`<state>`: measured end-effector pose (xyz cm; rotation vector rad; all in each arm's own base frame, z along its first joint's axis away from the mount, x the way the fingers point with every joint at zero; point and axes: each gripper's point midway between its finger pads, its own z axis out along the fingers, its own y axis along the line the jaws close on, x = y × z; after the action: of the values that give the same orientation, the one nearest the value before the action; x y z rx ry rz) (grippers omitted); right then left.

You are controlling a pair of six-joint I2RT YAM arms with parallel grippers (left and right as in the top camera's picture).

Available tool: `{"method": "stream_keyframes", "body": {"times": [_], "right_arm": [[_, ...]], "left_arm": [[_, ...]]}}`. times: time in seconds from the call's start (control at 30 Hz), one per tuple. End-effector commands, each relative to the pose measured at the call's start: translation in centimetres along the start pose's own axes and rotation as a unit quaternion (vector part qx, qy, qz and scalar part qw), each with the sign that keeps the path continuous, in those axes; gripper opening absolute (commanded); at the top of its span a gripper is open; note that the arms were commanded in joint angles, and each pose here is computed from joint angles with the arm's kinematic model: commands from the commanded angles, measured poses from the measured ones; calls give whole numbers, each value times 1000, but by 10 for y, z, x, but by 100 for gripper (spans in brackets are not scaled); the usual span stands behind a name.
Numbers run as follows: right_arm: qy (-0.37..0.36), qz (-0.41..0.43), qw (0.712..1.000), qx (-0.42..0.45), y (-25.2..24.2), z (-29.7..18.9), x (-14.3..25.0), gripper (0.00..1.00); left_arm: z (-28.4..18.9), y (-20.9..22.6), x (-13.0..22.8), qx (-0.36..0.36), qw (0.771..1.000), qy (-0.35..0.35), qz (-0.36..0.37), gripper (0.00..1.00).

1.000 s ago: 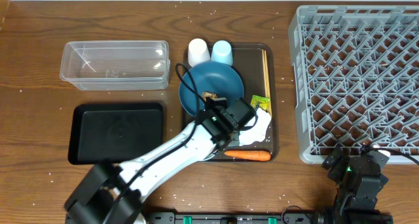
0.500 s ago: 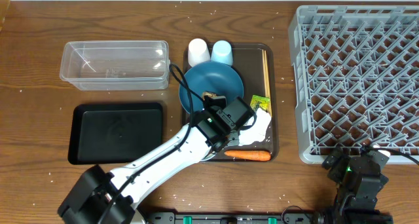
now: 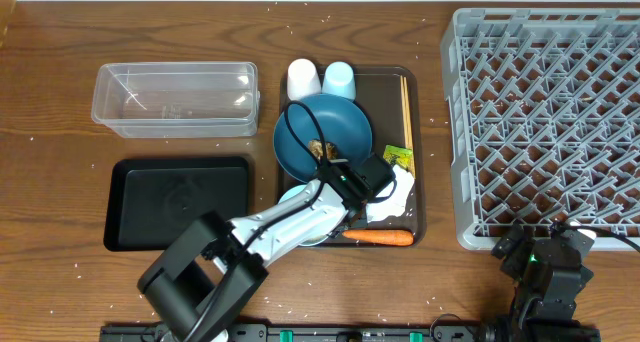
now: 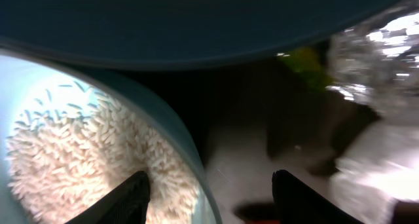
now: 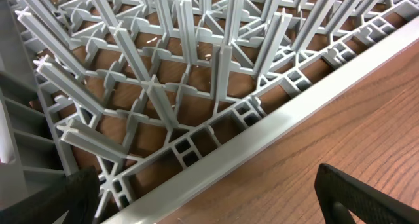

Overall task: Sort waste into correct bins and load items into the dishwasher rack
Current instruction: 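Grasp the rim of the light-blue rice bowl with the left gripper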

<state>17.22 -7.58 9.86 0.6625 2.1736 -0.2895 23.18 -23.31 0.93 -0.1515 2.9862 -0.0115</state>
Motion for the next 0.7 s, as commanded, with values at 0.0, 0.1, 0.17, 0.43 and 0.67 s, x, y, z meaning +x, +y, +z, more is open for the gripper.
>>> {"method": "stream_keyframes", "body": {"times": [0.0, 0.1, 0.17, 0.43, 0.67], "right_arm": [[-7, -2, 1000, 6, -2, -2, -5, 99], [-7, -2, 1000, 6, -2, -2, -5, 99], [-7, -2, 1000, 6, -2, -2, -5, 99], [-7, -2, 1000, 6, -2, -2, -5, 99], [-7, -2, 1000, 6, -2, -2, -5, 99]], "left_arm": [[9, 3, -1, -13, 1000, -4, -9, 61], [16, 3, -2, -18, 1000, -7, -8, 61], [21, 3, -1, -22, 1000, -3, -8, 61], [23, 3, -1, -23, 1000, -2, -7, 44], [23, 3, 0, -22, 1000, -2, -7, 24]]}}
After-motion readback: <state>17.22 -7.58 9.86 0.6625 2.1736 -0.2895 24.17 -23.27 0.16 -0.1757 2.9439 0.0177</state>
